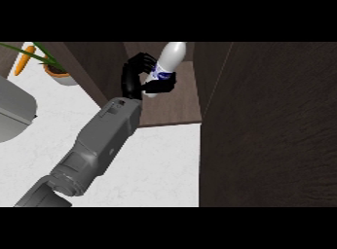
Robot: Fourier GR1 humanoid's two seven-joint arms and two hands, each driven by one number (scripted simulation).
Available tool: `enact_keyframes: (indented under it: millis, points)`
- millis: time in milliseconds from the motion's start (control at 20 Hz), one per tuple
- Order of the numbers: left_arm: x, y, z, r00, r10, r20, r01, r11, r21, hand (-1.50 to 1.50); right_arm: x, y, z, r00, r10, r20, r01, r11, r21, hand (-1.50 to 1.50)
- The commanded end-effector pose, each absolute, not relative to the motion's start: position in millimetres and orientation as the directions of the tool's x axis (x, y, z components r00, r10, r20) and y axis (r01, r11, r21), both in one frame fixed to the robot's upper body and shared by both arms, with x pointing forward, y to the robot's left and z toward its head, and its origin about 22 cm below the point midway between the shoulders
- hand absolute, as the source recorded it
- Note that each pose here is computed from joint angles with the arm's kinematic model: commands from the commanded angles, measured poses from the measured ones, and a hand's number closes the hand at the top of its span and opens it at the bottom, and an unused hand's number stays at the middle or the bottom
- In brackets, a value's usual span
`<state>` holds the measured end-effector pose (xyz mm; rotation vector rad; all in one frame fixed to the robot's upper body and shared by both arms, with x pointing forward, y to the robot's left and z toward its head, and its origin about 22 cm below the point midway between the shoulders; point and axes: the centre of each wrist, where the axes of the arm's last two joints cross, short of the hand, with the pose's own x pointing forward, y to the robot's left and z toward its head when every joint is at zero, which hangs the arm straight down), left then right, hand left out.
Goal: Pick up the bottled water, place it into the cabinet and close the cabinet
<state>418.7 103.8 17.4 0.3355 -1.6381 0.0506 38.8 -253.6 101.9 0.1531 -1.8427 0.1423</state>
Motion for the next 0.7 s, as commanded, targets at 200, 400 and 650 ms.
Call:
enact_keyframes:
  millis: [200, 400, 650]
  points:
    - [429.3, 127.5, 21.7, -0.087, -0.323, 0.942, -0.325, 0.903, 0.28, -1.5, 34.3, -254.1, 115.2, -0.303, -0.095, 0.948, -0.201, 0.979, 0.034, -1.5]
    - [435.2, 127.9, 31.4, -0.104, -0.39, 0.915, -0.352, 0.875, 0.333, -1.5, 37.0, -250.2, 109.6, -0.301, -0.094, 0.949, -0.212, 0.977, 0.03, -1.5]
    - [441.2, 132.4, 41.8, -0.101, -0.395, 0.913, -0.369, 0.867, 0.334, -1.5, 35.6, -252.4, 107.7, -0.286, -0.101, 0.953, -0.239, 0.971, 0.031, -1.5]
